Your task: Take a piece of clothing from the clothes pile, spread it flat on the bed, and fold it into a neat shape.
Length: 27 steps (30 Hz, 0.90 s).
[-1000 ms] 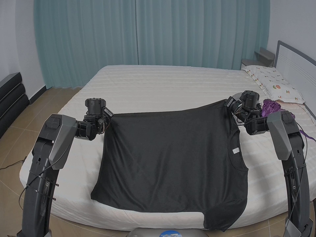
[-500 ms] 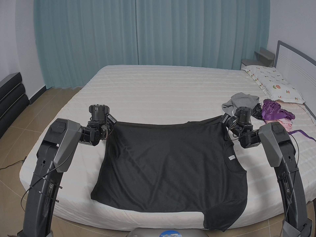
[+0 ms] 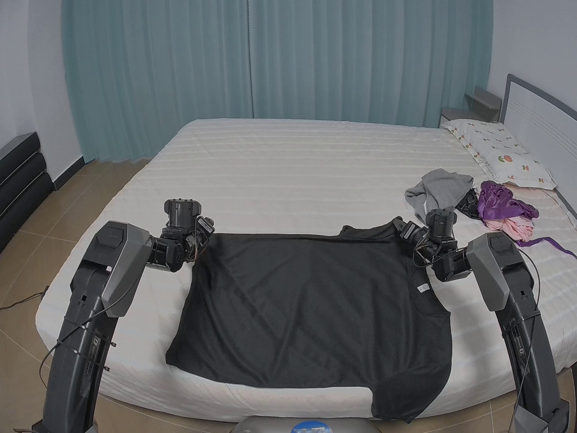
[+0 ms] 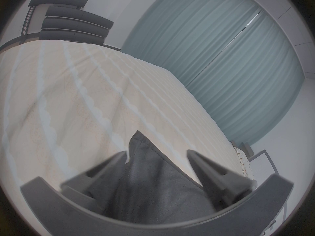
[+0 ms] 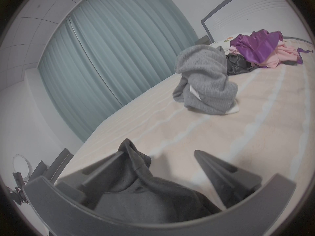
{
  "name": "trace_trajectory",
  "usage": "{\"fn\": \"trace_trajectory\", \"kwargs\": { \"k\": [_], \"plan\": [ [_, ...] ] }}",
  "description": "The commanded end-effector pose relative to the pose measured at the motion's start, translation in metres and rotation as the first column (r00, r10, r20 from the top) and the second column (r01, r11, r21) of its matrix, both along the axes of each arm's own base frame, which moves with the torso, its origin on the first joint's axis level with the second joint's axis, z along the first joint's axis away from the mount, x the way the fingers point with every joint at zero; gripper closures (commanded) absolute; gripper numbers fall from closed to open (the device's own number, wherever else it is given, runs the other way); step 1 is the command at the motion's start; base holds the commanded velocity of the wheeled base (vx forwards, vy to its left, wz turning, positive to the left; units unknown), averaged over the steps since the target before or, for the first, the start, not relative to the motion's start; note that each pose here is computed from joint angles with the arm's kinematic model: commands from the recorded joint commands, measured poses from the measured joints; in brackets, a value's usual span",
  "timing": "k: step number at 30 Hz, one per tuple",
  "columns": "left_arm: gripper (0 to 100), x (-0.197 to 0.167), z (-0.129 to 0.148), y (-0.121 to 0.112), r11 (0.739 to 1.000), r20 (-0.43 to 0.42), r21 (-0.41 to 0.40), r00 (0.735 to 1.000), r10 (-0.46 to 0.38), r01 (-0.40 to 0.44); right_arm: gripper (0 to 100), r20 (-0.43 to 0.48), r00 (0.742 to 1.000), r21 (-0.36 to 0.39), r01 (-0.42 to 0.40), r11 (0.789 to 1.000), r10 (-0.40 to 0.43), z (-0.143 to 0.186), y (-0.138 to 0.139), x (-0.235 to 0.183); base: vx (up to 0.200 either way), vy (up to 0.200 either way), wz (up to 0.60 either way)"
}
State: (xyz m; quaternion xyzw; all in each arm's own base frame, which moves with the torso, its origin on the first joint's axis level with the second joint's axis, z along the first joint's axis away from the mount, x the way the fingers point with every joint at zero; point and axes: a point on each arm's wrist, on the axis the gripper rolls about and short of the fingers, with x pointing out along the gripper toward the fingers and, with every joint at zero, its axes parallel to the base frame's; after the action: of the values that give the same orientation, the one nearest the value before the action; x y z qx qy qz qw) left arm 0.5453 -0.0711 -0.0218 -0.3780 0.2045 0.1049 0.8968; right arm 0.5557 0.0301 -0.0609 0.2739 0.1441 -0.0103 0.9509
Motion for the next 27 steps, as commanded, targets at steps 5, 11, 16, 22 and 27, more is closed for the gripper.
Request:
{"fn": "trace_trajectory", "kwargs": {
  "k": [5,11,16,22,27],
  "plan": [
    [0,-0.014,0.032,0.011,1.0,-0.047,0.001,0.999,0.01,-0.01,0,-0.039,0.999,0.073,0.038,0.997,-0.035,0.065,-0.017,-0.031,0.0,0.0,0.0],
    [0,-0.049,0.09,0.031,0.997,-0.053,-0.062,0.998,-0.046,0.042,0,-0.097,0.993,0.117,0.073,0.99,-0.062,0.108,-0.04,-0.082,0.0,0.0,0.0],
    [0,-0.109,0.111,0.046,0.982,-0.126,-0.155,0.983,-0.132,0.112,0,-0.207,0.978,0.283,0.087,0.955,-0.028,0.13,-0.04,-0.15,0.0,0.0,0.0],
    [0,-0.175,0.098,0.045,0.967,-0.244,-0.225,0.954,-0.174,0.119,0,-0.26,0.958,0.347,-0.022,0.938,0.118,0.112,-0.03,-0.218,0.0,0.0,0.0],
    [0,-0.221,0.08,0.046,0.963,-0.287,-0.242,0.939,-0.19,0.121,0,-0.287,0.94,0.369,-0.069,0.927,0.184,0.102,-0.01,-0.265,0.0,0.0,0.0]
  ]
}}
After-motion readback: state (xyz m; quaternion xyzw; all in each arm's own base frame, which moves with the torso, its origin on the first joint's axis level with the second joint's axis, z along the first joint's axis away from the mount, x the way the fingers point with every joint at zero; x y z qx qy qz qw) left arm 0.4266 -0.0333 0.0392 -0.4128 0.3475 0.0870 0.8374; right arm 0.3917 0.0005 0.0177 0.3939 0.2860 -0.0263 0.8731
